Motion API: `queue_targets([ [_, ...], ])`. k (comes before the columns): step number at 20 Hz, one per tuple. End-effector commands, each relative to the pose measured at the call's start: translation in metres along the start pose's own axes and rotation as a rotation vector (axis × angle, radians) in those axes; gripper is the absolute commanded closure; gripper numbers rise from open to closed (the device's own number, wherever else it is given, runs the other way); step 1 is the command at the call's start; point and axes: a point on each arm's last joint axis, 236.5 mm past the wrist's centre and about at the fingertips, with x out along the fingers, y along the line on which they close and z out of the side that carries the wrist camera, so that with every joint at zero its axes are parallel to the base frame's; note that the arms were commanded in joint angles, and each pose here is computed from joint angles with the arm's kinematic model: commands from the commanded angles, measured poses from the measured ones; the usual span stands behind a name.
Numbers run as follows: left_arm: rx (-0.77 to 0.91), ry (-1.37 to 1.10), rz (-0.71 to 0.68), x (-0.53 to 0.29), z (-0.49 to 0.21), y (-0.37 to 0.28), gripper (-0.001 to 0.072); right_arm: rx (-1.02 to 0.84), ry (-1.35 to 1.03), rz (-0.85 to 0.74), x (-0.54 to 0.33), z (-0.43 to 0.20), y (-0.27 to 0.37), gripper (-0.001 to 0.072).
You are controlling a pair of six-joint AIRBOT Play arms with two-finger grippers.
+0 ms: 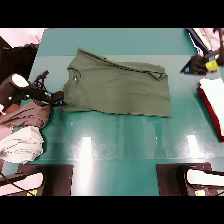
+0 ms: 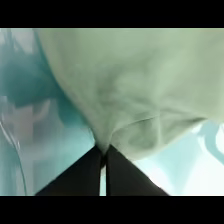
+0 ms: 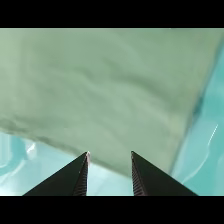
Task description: Fold the shirts.
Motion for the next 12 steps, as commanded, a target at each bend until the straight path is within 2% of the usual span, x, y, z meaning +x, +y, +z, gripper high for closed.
queue_targets([
  [1, 0.068, -0.099, -0.009, -0.031, 0.015, -0.014, 0.0684, 0.197, 0.101, 0.005, 0.046, -0.065, -0.047, 0.0393],
  [3, 0.07, -0.103, -0.011, -0.034, 0.015, -0.016, 0.0683, 0.274, 0.182, 0.011, 0.075, -0.11, -0.069, 0.0239],
  [6, 0.068, -0.094, -0.015, -0.034, 0.012, -0.017, 0.0683, 0.354, 0.221, 0.003, 0.107, -0.148, -0.084, 0.024],
  [8, 0.068, -0.088, -0.015, -0.034, 0.011, -0.017, 0.0683, 0.378, 0.194, 0.054, 0.121, -0.151, -0.077, 0.0243],
  [9, 0.068, -0.085, -0.016, -0.034, 0.01, -0.017, 0.0683, 0.397, 0.175, 0.086, 0.126, -0.15, -0.072, 0.0267],
  [12, 0.068, -0.08, -0.016, -0.034, 0.009, -0.017, 0.0683, 0.419, 0.15, 0.097, 0.132, -0.149, -0.071, 0.0272],
])
